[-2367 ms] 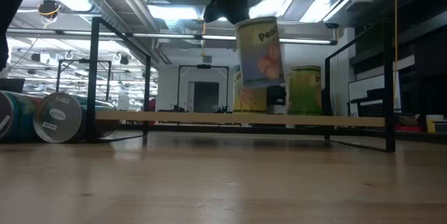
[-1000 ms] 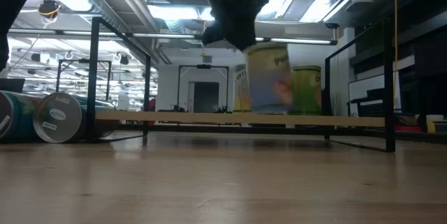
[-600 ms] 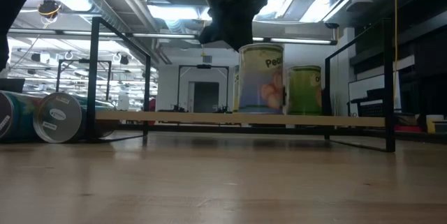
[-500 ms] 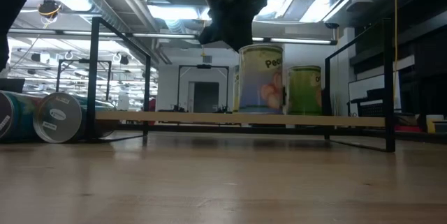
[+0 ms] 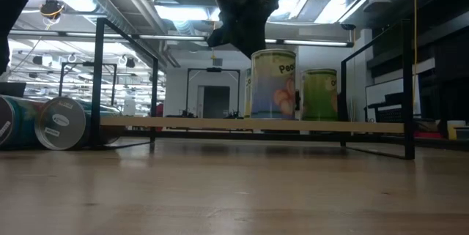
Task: Pick and place cans onto a shelf
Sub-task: Put the canned peaches on the shelf, then put the canned pineapple on the shelf
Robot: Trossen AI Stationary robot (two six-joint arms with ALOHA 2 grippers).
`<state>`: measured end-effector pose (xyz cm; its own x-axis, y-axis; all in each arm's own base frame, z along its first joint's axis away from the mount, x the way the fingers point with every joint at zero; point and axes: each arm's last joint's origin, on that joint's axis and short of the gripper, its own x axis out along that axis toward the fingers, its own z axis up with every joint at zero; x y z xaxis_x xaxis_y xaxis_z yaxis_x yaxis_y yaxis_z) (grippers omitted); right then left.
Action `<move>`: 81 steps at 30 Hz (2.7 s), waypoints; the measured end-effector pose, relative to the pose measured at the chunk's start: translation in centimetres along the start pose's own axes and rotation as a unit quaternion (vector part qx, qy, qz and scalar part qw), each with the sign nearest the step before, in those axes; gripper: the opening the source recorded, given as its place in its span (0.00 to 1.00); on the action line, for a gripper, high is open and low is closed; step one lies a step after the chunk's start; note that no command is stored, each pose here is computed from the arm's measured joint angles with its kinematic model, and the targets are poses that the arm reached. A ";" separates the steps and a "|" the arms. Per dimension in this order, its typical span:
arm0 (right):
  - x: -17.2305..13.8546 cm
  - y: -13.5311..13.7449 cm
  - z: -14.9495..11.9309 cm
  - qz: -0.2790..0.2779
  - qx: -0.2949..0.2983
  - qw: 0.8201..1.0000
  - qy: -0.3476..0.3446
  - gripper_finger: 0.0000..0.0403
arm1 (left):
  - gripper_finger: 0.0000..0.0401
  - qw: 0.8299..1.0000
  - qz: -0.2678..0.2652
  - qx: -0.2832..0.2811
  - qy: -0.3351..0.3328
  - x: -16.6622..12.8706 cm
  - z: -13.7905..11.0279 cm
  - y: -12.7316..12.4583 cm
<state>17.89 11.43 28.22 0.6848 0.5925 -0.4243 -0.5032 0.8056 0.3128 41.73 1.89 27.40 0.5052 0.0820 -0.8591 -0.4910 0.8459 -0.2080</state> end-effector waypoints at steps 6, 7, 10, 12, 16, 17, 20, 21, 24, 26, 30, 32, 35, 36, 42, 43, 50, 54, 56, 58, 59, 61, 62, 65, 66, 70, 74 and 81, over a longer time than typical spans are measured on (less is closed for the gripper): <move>0.0 0.0 0.0 0.000 0.000 1.000 0.000 0.35 | 0.19 1.000 0.000 0.000 0.000 0.0 0.0 0.0; 0.0 0.0 0.0 0.000 0.000 1.000 0.000 0.35 | 0.20 1.000 -0.002 0.000 0.001 0.0 0.0 0.0; 0.0 0.0 0.0 0.000 0.000 1.000 0.000 0.35 | 0.23 1.000 -0.015 -0.003 0.009 -0.2 0.2 0.1; 0.0 0.0 0.0 0.000 0.000 1.000 0.000 0.35 | 0.23 0.999 -0.031 -0.006 0.010 -0.5 0.6 0.1; 0.0 0.0 0.0 0.000 0.000 1.000 0.000 0.35 | 0.22 0.999 -0.034 -0.008 -0.001 -1.1 1.1 0.2; 0.0 0.0 0.0 0.000 0.000 1.000 0.000 0.35 | 0.22 0.999 -0.034 -0.006 -0.007 -1.5 1.2 0.2; 0.0 0.0 0.0 0.000 0.001 1.000 0.000 0.35 | 0.23 0.999 -0.044 0.003 -0.028 -3.1 1.6 0.2; 0.0 0.0 0.0 0.000 0.002 1.000 0.000 0.35 | 0.23 0.999 -0.043 0.006 -0.032 -3.5 1.6 0.2; 0.0 0.0 0.0 0.004 0.024 1.000 0.000 0.35 | 0.22 0.998 -0.040 0.018 -0.044 -5.2 1.5 0.4; -0.3 0.2 0.1 0.024 0.039 0.999 0.002 0.35 | 0.22 0.997 -0.041 0.033 -0.062 -6.9 1.3 0.3; -1.0 0.7 0.1 0.062 0.043 0.997 0.009 0.35 | 0.22 0.993 -0.010 0.073 -0.091 -10.0 0.3 -0.3; -1.5 0.9 0.0 0.068 0.063 0.996 0.012 0.35 | 0.22 0.990 0.007 0.089 -0.111 -11.3 -0.3 -0.9; -2.2 1.5 -0.8 0.078 0.112 0.989 0.052 0.35 | 0.22 0.985 0.031 0.102 -0.139 -13.0 -1.2 -1.6; -2.5 1.7 -1.1 0.083 0.129 0.986 0.069 0.35 | 0.22 0.983 0.038 0.105 -0.145 -13.3 -1.5 -1.8; -3.7 2.9 -3.0 0.082 0.206 0.962 0.160 0.33 | 0.22 0.980 0.038 0.124 -0.151 -13.6 -2.5 -3.2; -3.9 3.0 -3.4 0.076 0.217 0.957 0.175 0.33 | 0.22 0.980 0.035 0.126 -0.150 -13.6 -2.6 -3.4; -4.9 3.1 -5.7 0.022 0.305 0.904 0.299 0.30 | 0.22 0.980 0.033 0.129 -0.147 -13.2 -2.8 -3.8; -5.5 2.9 -6.8 -0.019 0.313 0.883 0.350 0.30 | 0.22 0.980 0.033 0.129 -0.147 -13.2 -2.8 -3.8; -5.8 2.7 -7.2 -0.034 0.313 0.874 0.369 0.30 | 0.22 0.980 0.035 0.127 -0.147 -13.2 -2.7 -3.6; -6.0 2.6 -7.4 -0.044 0.314 0.870 0.379 0.30 | 0.22 0.981 0.036 0.125 -0.147 -13.2 -2.6 -3.5; -6.0 2.6 -7.4 -0.047 0.314 0.868 0.382 0.30 | 0.22 0.981 0.037 0.123 -0.147 -13.1 -2.5 -3.4; -6.0 2.6 -7.4 -0.051 0.313 0.868 0.382 0.30 | 0.22 0.981 0.039 0.121 -0.147 -13.1 -2.4 -3.2; -6.0 2.5 -7.4 -0.058 0.310 0.870 0.378 0.30 | 0.22 0.981 0.039 0.120 -0.148 -13.1 -2.3 -3.1; -5.7 2.4 -7.5 -0.079 0.304 0.874 0.370 0.30 | 0.22 0.981 0.041 0.118 -0.148 -13.1 -2.2 -3.0; -5.5 2.4 -7.5 -0.083 0.301 0.874 0.371 0.30 | 0.22 0.981 0.042 0.117 -0.148 -13.1 -2.2 -2.9; -4.7 2.3 -7.7 -0.092 0.277 0.874 0.387 0.30 | 0.22 0.981 0.043 0.115 -0.148 -13.0 -2.0 -2.8; -3.8 2.3 -8.0 -0.094 0.255 0.870 0.410 0.30 | 0.22 0.981 0.044 0.116 -0.148 -13.0 -2.0 -2.8; -2.7 2.4 -8.5 -0.081 0.243 0.857 0.447 0.30 | 0.22 0.981 0.044 0.116 -0.148 -13.0 -2.0 -2.8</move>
<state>10.38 11.73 22.90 -0.0628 0.4111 -0.9094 -0.0123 0.9108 0.4126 35.06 -2.61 38.23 0.6696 0.2803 -0.6877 -0.3847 0.9231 0.0017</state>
